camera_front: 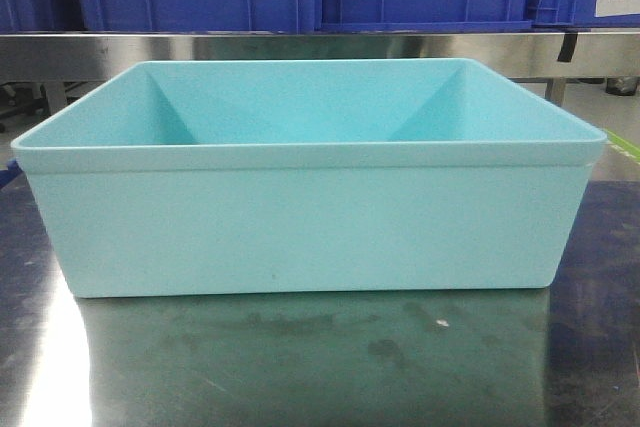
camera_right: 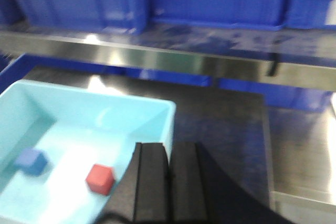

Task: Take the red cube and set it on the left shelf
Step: 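Move the right gripper over the teal bin toward the red cube, then lower the right gripper into the teal bin onto the red cube, then close the right gripper on the red cube and lift it out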

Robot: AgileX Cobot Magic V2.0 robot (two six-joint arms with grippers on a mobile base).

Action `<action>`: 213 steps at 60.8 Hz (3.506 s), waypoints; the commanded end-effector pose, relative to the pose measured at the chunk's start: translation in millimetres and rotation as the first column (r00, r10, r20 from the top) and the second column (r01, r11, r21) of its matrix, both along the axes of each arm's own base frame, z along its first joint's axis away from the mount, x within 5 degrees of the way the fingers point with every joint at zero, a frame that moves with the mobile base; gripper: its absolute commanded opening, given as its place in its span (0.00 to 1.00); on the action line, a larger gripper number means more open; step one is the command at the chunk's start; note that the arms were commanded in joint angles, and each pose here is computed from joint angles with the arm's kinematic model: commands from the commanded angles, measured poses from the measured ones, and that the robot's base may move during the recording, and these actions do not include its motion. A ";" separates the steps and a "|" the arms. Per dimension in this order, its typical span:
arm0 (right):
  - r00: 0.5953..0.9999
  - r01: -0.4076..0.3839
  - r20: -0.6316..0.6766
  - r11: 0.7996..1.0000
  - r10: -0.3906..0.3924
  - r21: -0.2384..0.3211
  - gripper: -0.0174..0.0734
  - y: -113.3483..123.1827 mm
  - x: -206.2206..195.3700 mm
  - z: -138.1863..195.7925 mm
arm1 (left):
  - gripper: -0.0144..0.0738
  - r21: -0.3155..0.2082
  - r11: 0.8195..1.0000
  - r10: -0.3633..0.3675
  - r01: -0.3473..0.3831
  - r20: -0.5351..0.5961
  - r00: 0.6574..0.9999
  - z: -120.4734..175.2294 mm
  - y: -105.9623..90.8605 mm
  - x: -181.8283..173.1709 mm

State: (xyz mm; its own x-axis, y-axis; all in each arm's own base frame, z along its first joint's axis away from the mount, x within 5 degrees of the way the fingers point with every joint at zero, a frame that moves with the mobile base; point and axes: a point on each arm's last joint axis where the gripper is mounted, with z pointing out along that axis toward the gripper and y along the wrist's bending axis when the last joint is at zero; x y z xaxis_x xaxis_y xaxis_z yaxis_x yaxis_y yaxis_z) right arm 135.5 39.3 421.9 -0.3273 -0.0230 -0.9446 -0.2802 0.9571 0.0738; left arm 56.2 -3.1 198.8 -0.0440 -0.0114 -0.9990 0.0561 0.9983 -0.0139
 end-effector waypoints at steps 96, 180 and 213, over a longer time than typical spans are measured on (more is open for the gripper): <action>0.698 -0.012 -0.708 0.988 -0.102 -0.154 0.86 172.0 202.7 -107.4 | 0.28 -0.009 1.000 -0.008 0.008 0.079 0.997 1.0 -0.5 -0.2; 0.871 -0.123 -0.487 0.989 0.067 -0.084 0.35 150.4 164.3 -23.9 | 0.28 -0.009 1.000 -0.008 0.008 0.079 0.997 1.0 -0.5 -0.2; 0.980 -0.148 -0.149 0.985 0.134 -0.091 0.35 55.0 28.8 -7.8 | 0.28 -0.009 1.000 -0.008 0.008 0.079 0.997 1.0 -0.5 -0.2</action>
